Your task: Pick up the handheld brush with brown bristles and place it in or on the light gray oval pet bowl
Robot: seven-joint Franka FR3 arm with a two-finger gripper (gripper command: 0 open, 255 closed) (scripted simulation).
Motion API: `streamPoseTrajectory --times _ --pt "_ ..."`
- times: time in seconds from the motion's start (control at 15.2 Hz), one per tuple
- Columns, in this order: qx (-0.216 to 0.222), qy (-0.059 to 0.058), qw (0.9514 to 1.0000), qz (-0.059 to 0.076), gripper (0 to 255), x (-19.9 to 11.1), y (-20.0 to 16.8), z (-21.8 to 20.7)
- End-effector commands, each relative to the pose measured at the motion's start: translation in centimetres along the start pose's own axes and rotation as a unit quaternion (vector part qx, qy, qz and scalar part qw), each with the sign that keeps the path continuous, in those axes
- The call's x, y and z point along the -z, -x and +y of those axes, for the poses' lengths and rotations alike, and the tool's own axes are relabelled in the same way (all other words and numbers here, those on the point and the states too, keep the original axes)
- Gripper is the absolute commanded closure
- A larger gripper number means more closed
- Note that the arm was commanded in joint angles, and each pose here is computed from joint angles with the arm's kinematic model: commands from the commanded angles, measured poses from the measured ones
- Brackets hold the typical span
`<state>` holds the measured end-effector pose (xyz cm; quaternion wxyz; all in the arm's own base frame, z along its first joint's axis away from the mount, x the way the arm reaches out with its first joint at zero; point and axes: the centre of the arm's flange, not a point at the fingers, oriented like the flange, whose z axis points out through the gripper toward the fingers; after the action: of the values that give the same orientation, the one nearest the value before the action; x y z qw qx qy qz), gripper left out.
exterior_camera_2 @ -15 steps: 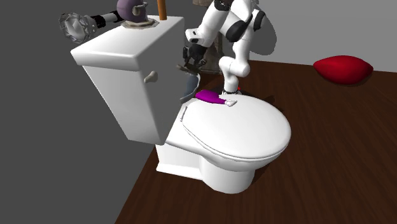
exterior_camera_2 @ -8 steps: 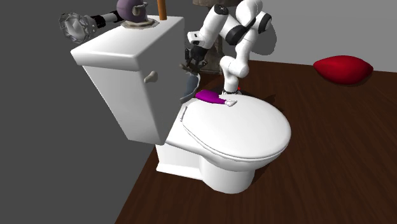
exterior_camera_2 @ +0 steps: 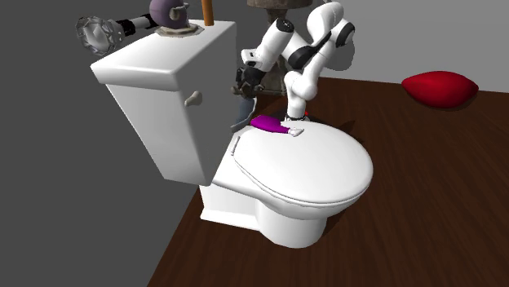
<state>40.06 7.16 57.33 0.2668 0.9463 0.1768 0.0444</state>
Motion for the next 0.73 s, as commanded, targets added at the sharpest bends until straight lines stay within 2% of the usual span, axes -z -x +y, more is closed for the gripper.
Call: streamPoseTrajectory --times 0.0,0.13,0.66 --pt "0.025 0.083 0.9958 -0.032 255 -2.14 0.74 1.63" --pt "0.025 0.083 0.9958 -0.032 255 -3.13 0.73 1.02" --pt "0.025 0.083 0.9958 -0.032 255 -3.13 0.73 1.02"
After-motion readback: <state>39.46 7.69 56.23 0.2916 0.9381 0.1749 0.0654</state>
